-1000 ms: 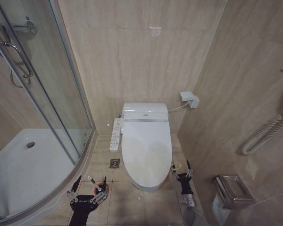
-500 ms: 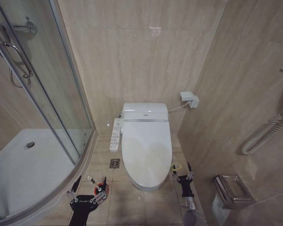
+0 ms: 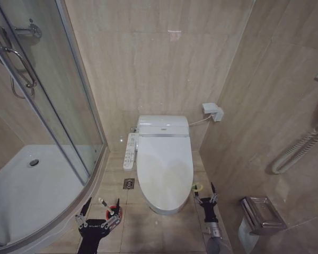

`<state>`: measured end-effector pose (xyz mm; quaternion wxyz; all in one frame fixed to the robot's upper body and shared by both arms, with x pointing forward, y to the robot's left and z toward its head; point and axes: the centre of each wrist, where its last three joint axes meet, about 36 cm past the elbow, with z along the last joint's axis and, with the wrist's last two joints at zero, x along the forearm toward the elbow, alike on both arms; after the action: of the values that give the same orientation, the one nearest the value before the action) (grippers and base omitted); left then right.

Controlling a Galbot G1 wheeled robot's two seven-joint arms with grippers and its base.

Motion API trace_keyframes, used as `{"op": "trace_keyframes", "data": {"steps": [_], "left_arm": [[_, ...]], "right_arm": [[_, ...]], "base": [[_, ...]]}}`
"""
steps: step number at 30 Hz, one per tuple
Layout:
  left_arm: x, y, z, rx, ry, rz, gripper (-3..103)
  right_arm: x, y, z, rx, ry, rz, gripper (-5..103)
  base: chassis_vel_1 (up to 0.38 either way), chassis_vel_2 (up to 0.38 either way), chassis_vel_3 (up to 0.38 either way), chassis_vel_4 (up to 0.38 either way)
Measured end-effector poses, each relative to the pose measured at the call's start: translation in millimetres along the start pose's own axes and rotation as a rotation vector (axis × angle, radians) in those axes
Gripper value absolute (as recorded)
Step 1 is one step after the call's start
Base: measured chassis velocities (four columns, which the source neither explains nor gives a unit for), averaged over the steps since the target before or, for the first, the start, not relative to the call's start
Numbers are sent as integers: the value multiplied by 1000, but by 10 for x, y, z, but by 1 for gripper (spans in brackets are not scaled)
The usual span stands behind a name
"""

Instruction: Open the toilet lid, clean the toilet bowl with a toilet brush, close the toilet lid, and flush.

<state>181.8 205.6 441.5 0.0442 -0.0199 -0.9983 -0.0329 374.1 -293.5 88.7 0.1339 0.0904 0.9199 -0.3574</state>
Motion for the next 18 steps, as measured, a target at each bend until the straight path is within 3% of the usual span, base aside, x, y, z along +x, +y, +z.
{"op": "trace_keyframes", "data": {"steps": [18], "left_arm": [[0, 0, 0, 0, 0, 0, 99]], "right_arm": [[10, -60, 4, 3, -6, 17, 96]], "base": [[0, 0, 0, 0]]}}
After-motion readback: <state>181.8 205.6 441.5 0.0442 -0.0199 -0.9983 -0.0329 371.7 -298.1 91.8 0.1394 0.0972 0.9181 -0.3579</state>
